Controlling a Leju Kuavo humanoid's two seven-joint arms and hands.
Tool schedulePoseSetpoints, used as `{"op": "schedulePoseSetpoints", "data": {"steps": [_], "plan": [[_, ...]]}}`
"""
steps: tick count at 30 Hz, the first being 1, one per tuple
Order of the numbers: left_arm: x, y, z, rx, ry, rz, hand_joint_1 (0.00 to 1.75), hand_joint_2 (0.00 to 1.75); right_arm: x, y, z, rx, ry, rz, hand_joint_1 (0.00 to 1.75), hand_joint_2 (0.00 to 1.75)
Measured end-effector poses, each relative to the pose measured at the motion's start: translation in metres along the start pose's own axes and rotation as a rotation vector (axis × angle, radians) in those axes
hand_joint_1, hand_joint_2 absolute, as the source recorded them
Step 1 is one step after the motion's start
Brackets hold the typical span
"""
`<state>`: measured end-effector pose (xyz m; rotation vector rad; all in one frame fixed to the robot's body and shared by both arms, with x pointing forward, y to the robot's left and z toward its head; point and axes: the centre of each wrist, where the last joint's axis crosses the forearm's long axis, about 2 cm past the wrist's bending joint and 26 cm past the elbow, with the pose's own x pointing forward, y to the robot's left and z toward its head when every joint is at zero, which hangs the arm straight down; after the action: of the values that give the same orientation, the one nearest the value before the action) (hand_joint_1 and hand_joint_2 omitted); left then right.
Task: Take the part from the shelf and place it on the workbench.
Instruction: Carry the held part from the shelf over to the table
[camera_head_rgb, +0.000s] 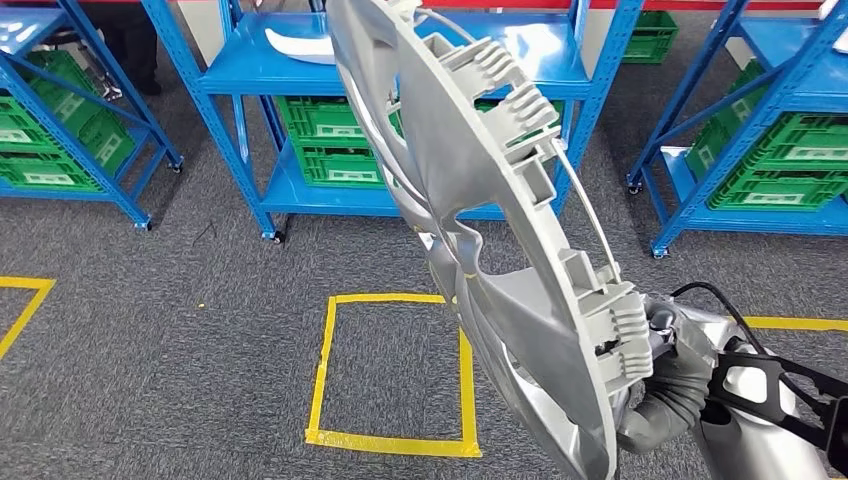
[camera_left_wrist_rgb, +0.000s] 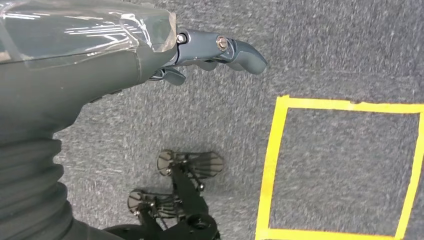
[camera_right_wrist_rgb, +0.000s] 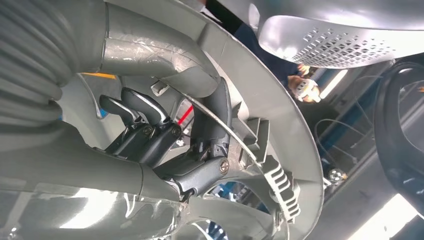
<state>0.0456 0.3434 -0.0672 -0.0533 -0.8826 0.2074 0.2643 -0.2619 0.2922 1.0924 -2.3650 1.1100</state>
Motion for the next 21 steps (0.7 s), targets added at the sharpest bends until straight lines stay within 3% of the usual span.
{"op": "schedulePoseSetpoints", "data": {"steps": [21], "plan": [[0.0068,0.0073,-0.0002,-0.003,-0.014,-0.032,0.0,1.75,0.0034,0.0044,-0.0048,-0.007,-0.06,-0.006,1.75,1.75]]}}
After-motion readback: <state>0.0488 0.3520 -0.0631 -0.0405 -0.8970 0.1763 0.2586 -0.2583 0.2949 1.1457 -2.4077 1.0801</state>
